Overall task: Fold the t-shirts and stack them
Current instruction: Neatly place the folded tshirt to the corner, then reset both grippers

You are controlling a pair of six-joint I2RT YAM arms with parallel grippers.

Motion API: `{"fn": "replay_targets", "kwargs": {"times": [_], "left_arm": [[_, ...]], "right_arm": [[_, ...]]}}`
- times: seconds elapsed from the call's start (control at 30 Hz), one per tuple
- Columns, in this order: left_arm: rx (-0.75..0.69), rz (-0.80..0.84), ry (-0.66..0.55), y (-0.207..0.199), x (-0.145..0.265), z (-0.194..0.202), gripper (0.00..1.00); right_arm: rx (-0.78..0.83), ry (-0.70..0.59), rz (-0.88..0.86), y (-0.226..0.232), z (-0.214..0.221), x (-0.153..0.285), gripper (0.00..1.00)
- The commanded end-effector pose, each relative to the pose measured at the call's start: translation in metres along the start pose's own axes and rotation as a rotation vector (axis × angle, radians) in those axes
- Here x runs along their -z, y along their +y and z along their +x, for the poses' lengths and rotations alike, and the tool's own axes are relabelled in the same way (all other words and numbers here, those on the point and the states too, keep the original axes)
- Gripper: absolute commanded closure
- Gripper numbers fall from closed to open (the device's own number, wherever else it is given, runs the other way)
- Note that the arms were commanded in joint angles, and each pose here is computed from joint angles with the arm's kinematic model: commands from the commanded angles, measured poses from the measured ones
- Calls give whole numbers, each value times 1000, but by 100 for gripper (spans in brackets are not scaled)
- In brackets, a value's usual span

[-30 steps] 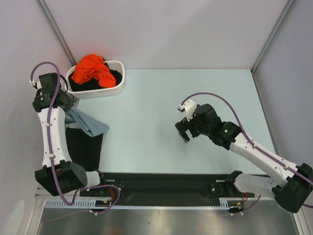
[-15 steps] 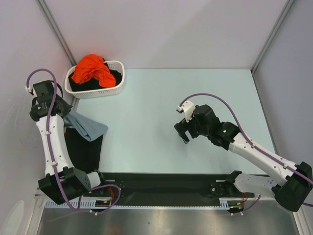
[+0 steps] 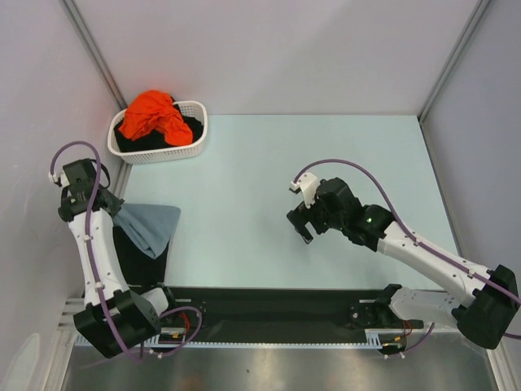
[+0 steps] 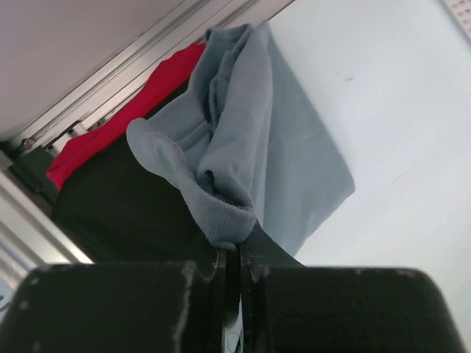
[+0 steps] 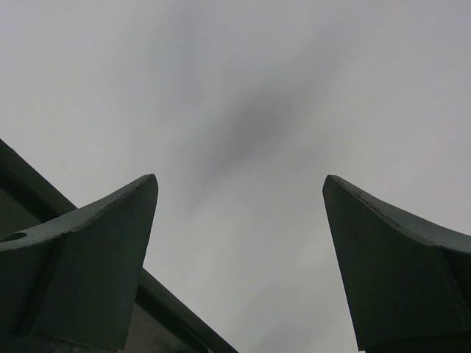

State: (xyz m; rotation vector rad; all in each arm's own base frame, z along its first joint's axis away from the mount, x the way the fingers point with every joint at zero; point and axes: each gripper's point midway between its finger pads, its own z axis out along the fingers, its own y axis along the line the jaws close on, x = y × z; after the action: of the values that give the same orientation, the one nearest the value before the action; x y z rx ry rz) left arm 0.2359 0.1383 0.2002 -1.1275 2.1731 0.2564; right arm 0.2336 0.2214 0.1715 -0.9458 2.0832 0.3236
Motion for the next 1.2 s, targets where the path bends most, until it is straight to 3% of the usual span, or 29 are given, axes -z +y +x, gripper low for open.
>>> {"fn": "replay_targets", "kwargs": {"times": [0.0, 0.13, 0.27, 0.33, 0.37, 0.47, 0.67, 0.8, 0.9, 0.97, 1.03, 1.07, 1.13, 1.17], "left_arm": [[55, -64, -32, 16, 6, 1, 100], [106, -184, -3, 41, 3, 22, 100], [212, -364, 8, 82, 1, 46, 87], [262, -462, 8, 100, 8, 54, 58], [278, -489, 6, 104, 12, 56, 34], [346, -537, 0, 109, 20, 57, 0], [404, -448, 74, 89, 5, 74, 0], [305, -263, 72, 53, -9, 65, 0], [191, -39, 116, -5, -9, 74, 0], [88, 218, 130, -71, 5, 93, 0], [-26, 453, 162, -127, 31, 127, 0], [-37, 571, 134, -154, 47, 129, 0], [-150, 724, 185, -179, 73, 168, 0], [-158, 830, 171, -195, 89, 172, 0]], "right_arm": [[13, -3, 1, 4, 0, -3, 0], [30, 5, -2, 7, 1, -6, 0], [36, 14, -7, 10, 3, -7, 0], [40, 14, -4, 10, 4, -6, 0], [43, 21, -6, 11, 8, -7, 0], [54, 28, -10, 14, 10, -9, 0], [45, 24, -17, 17, 8, -11, 0], [-42, 6, -30, 15, -1, -8, 0], [-153, -24, -57, 12, -6, -6, 0], [-308, -48, -65, 12, -3, -3, 0], [-492, -127, -108, 12, -13, 5, 0], [-549, -110, -125, 16, 4, 1, 1], [-689, -202, -164, 20, -4, 9, 0], [-733, -173, -168, 25, 18, 2, 0]]}}
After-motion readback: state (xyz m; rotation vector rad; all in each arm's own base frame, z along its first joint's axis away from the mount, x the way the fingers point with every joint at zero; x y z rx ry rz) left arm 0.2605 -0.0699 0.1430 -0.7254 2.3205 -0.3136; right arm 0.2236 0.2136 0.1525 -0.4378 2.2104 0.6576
